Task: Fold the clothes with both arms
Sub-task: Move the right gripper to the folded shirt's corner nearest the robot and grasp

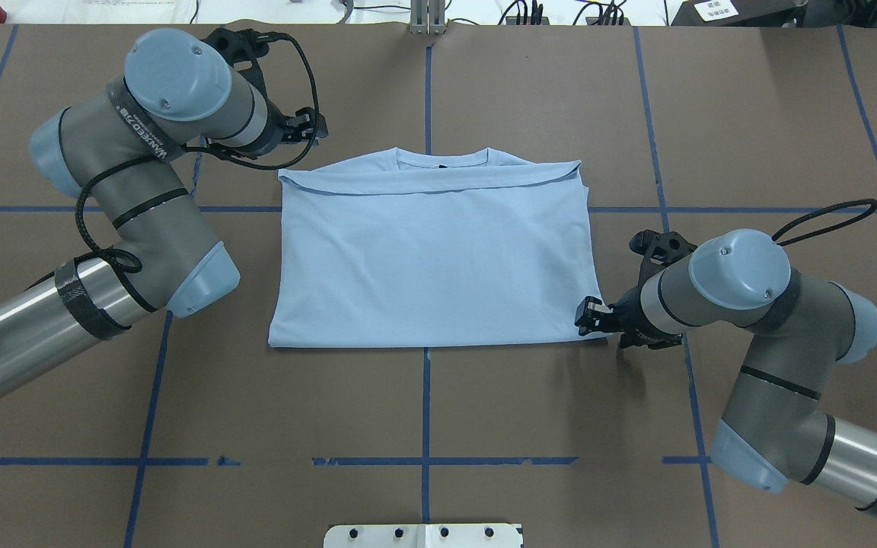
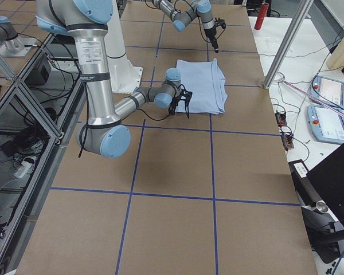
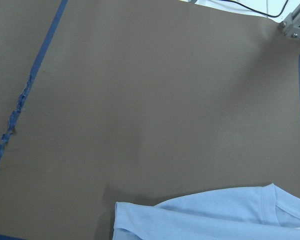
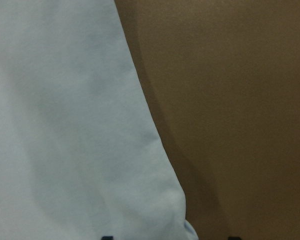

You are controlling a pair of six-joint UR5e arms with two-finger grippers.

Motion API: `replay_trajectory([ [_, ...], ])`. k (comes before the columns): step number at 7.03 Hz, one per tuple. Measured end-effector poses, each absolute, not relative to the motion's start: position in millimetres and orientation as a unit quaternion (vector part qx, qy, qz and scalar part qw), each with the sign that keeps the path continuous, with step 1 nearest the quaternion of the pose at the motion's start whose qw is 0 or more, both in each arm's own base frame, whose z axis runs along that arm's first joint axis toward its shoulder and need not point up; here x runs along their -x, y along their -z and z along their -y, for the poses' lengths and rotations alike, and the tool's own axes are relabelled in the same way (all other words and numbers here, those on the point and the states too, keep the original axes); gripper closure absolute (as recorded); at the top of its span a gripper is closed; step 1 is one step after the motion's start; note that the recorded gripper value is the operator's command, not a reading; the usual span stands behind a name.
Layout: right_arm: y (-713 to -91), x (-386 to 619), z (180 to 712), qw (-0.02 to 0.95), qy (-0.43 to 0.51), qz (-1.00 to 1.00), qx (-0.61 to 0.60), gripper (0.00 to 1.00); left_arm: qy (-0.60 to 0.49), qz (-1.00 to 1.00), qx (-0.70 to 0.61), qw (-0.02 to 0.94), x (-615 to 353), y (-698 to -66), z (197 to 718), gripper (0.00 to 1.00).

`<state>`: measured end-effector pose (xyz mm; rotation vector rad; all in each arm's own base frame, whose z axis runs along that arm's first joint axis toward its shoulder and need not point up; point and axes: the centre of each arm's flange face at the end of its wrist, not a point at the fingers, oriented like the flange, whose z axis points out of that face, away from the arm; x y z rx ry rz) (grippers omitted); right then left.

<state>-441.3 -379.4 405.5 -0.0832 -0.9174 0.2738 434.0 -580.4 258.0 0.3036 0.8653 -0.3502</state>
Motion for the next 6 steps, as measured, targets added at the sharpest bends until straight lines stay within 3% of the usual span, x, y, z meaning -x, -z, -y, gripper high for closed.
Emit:
replay_trajectory([
  [1,-406.0,441.5,379.5,0.887,-0.131,0.441,0.04,1.0,0.168,-0.414,-0.146,0.883,-433.8,-260.1,580.2,0.0],
  [6,-398.7,435.6,376.4,0.884,-0.127,0.449,0.042,1.0,0.167,-0.414,-0.146,0.883,-433.7,-261.4,580.0,0.0],
])
